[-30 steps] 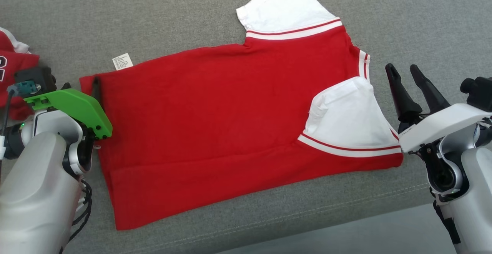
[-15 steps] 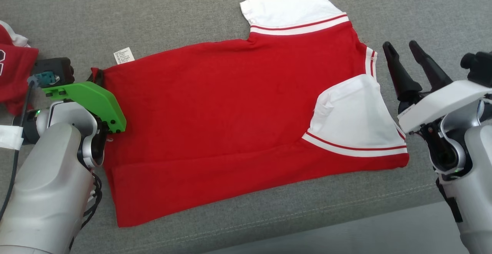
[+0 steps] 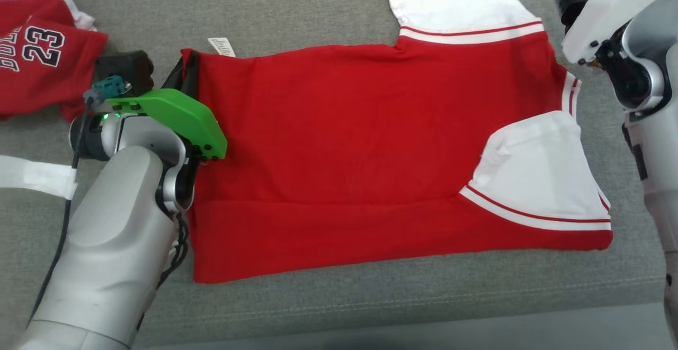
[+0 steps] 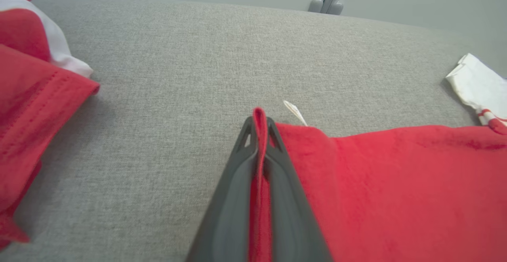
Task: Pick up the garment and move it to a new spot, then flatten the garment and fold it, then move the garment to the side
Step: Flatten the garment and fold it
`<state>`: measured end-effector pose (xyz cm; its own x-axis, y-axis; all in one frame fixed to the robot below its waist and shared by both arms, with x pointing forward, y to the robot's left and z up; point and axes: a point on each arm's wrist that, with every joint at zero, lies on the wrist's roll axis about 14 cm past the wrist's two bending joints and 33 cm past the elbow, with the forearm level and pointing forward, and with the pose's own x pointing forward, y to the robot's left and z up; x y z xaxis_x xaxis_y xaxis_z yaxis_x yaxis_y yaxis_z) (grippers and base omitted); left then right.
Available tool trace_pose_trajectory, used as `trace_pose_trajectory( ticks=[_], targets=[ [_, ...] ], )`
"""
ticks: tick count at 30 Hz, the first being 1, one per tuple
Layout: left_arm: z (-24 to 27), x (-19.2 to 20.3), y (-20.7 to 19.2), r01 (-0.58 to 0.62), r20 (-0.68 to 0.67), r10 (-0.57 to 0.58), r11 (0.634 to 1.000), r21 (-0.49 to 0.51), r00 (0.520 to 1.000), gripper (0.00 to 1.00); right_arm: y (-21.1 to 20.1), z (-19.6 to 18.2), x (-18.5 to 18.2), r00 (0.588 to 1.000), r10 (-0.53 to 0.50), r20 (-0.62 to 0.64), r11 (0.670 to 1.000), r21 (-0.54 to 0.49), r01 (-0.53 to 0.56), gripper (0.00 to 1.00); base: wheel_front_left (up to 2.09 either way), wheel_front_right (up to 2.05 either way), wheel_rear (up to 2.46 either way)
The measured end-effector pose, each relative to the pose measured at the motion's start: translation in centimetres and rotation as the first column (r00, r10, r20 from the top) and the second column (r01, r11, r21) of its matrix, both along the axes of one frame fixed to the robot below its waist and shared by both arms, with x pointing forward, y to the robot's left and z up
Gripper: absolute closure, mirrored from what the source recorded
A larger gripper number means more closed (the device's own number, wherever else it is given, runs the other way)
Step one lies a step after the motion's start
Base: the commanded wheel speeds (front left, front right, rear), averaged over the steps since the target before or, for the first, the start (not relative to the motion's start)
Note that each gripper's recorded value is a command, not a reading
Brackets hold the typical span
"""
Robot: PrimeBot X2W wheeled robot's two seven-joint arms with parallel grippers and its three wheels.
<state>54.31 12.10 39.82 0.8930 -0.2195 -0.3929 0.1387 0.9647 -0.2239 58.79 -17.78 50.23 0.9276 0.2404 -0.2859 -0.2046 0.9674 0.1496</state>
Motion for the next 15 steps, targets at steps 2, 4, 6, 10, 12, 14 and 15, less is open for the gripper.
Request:
trace_pose_trajectory(
  ticks=[2, 4, 6, 10, 12, 14, 15],
  targets=[
    [0.4, 0.0, -0.1, -0.002, 0.019, 0.002, 1.000, -0.010, 1.000, 1.00, 0.5, -0.6, 1.4, 0.999, 0.008, -0.036, 1.000, -0.021, -0.009, 0.00, 0.00, 0.00, 0.00],
    [1.0, 0.2, 0.0, -0.011, 0.042, 0.011, 1.000, -0.020, 0.999, 1.00, 1.1, -1.3, 2.8, 0.997, 0.009, -0.073, 1.000, -0.019, -0.010, 0.00, 0.00, 0.00, 0.00],
    [1.3, 0.4, 0.1, -0.021, 0.059, 0.023, 0.999, -0.031, 0.998, 1.00, 1.4, -2.2, 4.1, 0.994, 0.006, -0.105, 0.999, -0.042, -0.011, 0.00, 0.00, 0.00, 0.00],
    [1.4, 0.9, -0.2, -0.031, 0.075, 0.034, 0.998, -0.047, 0.997, 1.00, 2.2, -5.0, 6.0, 0.983, -0.002, -0.183, 0.999, -0.053, -0.008, 0.00, 0.00, 0.00, 0.00],
    [1.0, 1.0, 0.1, -0.041, 0.073, 0.044, 0.998, -0.044, 0.996, 1.00, 2.7, -6.6, 6.6, 0.976, 0.001, -0.219, 0.997, -0.075, -0.018, 0.00, 0.00, 0.00, 0.00],
    [0.4, 0.9, 0.5, -0.050, 0.064, 0.053, 0.998, -0.041, 0.997, 1.00, 3.4, -8.0, 7.1, 0.968, 0.008, -0.249, 0.997, -0.077, -0.028, 0.00, 0.00, 0.00, 0.00],
    [0.1, 0.8, 0.7, -0.054, 0.058, 0.056, 0.998, -0.040, 0.997, 1.00, 3.8, -8.8, 7.3, 0.964, 0.012, -0.264, 0.996, -0.082, -0.035, 0.00, 0.00, 0.00, 0.00]
  ],
)
